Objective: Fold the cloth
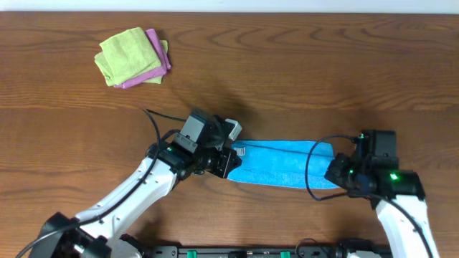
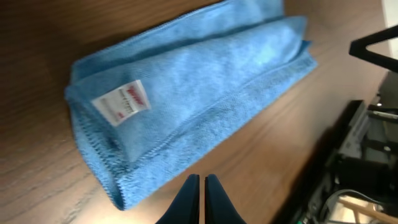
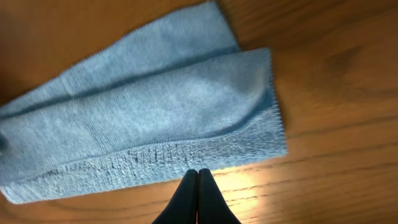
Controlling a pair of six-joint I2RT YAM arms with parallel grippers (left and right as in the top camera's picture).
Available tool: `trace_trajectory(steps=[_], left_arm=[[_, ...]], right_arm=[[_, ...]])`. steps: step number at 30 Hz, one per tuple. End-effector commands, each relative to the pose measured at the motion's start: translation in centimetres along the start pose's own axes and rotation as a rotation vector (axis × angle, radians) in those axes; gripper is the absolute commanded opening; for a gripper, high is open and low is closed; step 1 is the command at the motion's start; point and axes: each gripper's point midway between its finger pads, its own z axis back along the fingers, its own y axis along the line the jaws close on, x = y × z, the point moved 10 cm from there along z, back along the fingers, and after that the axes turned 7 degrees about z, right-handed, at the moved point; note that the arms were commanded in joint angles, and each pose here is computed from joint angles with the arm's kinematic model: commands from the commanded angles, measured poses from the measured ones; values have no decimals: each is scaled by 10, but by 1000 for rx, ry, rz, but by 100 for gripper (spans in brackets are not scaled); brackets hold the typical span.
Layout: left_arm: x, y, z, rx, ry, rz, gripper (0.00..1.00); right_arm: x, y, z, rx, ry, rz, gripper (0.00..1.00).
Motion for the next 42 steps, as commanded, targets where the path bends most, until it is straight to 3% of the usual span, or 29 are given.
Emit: trace_trajectory(steps=[1, 13, 24, 35, 42], left_arm=[[0, 8, -8, 47, 10, 32, 6], [3, 22, -34, 40, 57, 55, 6], [10, 30, -49, 63, 86, 44, 6], [9, 42, -49, 200, 61, 46, 6], [8, 45, -52, 209, 69, 53, 6]], right_arm=[[-1, 9, -12, 23, 51, 26, 2], [6, 24, -48, 14, 120, 71, 2], [5, 19, -51, -51, 129, 63, 2], [4, 15, -52, -92, 128, 61, 2], [3, 13, -55, -116, 146, 52, 2]])
